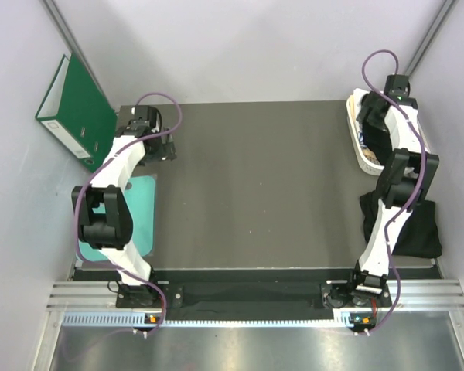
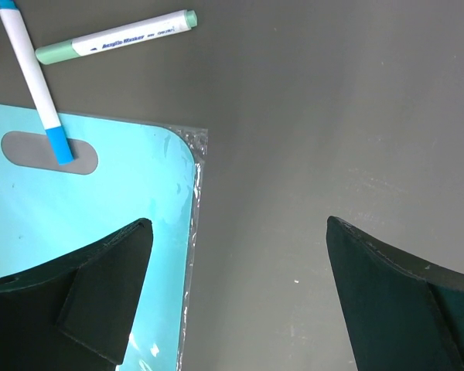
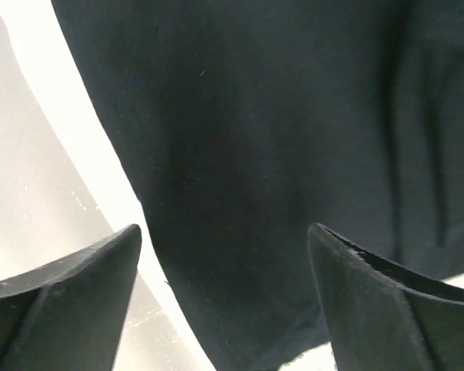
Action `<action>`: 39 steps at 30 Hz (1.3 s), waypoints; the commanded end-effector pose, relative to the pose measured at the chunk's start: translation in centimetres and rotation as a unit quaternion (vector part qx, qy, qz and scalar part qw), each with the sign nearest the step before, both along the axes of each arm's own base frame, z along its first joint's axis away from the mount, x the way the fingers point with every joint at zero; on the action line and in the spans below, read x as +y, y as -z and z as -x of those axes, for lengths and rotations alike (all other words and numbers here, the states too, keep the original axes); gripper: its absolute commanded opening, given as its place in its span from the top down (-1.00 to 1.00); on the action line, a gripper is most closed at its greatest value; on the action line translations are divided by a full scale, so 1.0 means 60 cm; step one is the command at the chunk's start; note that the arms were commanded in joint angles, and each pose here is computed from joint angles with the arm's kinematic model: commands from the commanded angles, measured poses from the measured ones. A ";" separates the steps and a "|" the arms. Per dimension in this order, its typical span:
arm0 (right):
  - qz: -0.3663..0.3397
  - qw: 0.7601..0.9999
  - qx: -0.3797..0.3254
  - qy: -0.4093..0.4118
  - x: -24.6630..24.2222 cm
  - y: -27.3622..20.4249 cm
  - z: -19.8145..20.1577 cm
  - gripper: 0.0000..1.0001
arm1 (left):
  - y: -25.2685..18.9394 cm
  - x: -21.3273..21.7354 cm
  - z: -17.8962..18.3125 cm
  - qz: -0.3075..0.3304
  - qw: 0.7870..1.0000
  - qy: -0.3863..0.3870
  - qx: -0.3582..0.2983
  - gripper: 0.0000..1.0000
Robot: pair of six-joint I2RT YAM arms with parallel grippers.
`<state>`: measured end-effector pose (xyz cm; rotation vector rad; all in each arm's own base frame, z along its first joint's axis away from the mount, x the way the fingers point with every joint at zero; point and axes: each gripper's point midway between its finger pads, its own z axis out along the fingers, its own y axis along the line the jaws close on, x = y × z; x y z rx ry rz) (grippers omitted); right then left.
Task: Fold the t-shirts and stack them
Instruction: Grab crumpled tshirt from bin with the right arm, then move the tshirt to the center of the board
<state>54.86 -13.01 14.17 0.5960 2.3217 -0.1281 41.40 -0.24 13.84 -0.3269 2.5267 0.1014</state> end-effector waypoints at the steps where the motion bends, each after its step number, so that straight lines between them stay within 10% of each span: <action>1: -0.038 0.999 0.006 -0.005 0.021 0.024 -0.001 -0.45 | -0.015 -0.001 -0.018 -0.004 1.000 0.003 -0.006 -0.96; 7: -0.040 0.999 -0.007 0.004 0.022 0.015 0.005 0.72 | -0.011 -0.002 -0.027 -0.004 1.000 0.006 0.000 -0.96; 10: -0.030 0.999 -0.013 0.009 0.017 0.004 0.008 1.00 | -0.008 -0.002 -0.027 -0.004 1.000 0.006 0.002 -0.96; 23: 0.090 0.982 -0.161 -0.034 0.059 -0.269 0.049 1.00 | -0.008 -0.008 -0.018 0.008 1.000 0.002 -0.002 -0.96; 30: 0.075 0.954 -0.203 -0.209 0.320 -0.334 0.090 1.00 | -0.003 -0.014 -0.012 0.018 1.000 0.005 0.000 -0.96; 39: -0.139 0.867 -0.155 -0.454 0.674 -0.278 0.227 1.00 | -0.008 -0.013 -0.005 0.016 1.000 0.005 -0.002 -0.96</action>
